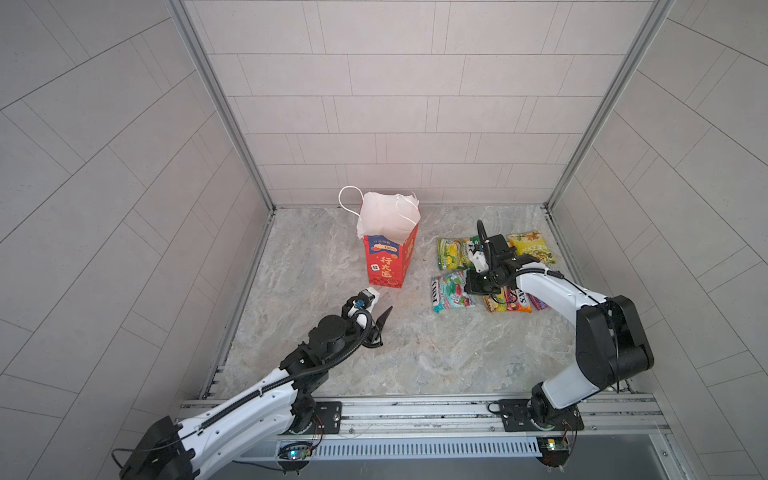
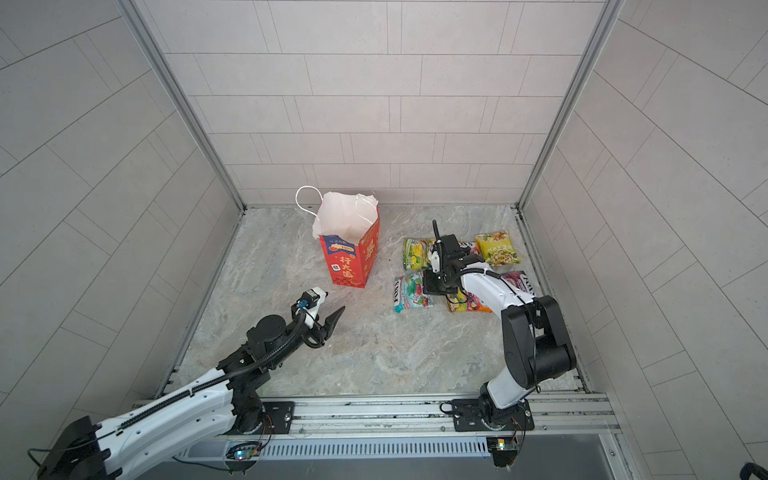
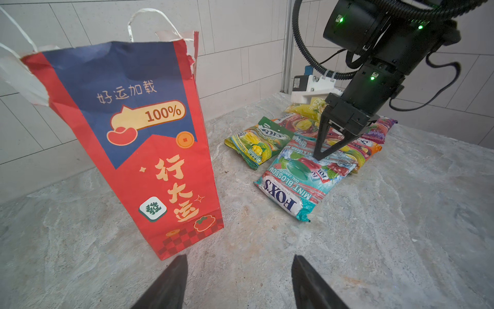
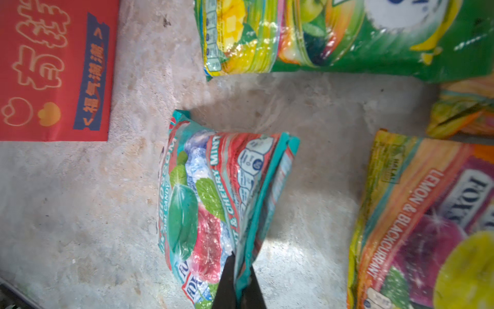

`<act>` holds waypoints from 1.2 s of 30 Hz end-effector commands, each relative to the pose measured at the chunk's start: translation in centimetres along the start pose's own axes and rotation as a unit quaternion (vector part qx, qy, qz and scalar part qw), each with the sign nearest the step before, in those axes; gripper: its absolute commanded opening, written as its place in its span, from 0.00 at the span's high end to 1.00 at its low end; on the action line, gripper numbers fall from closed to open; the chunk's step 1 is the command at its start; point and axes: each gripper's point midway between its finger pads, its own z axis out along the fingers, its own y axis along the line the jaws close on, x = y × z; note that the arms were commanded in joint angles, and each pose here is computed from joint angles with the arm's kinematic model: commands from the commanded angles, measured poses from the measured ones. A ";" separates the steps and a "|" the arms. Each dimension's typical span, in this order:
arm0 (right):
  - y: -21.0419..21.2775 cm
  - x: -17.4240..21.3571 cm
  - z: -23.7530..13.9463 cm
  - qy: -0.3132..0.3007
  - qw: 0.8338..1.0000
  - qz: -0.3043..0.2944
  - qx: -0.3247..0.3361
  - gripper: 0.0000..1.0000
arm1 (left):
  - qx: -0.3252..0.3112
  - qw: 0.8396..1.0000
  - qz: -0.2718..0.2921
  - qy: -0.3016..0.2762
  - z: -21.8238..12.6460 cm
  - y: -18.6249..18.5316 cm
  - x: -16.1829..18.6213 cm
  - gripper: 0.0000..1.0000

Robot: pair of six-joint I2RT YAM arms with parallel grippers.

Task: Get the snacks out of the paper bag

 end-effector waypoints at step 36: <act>-2.4 -7.1 -10.0 -0.205 0.970 0.012 0.128 0.56 | -0.125 0.991 -0.025 -0.046 -0.4 4.4 -3.9 0.32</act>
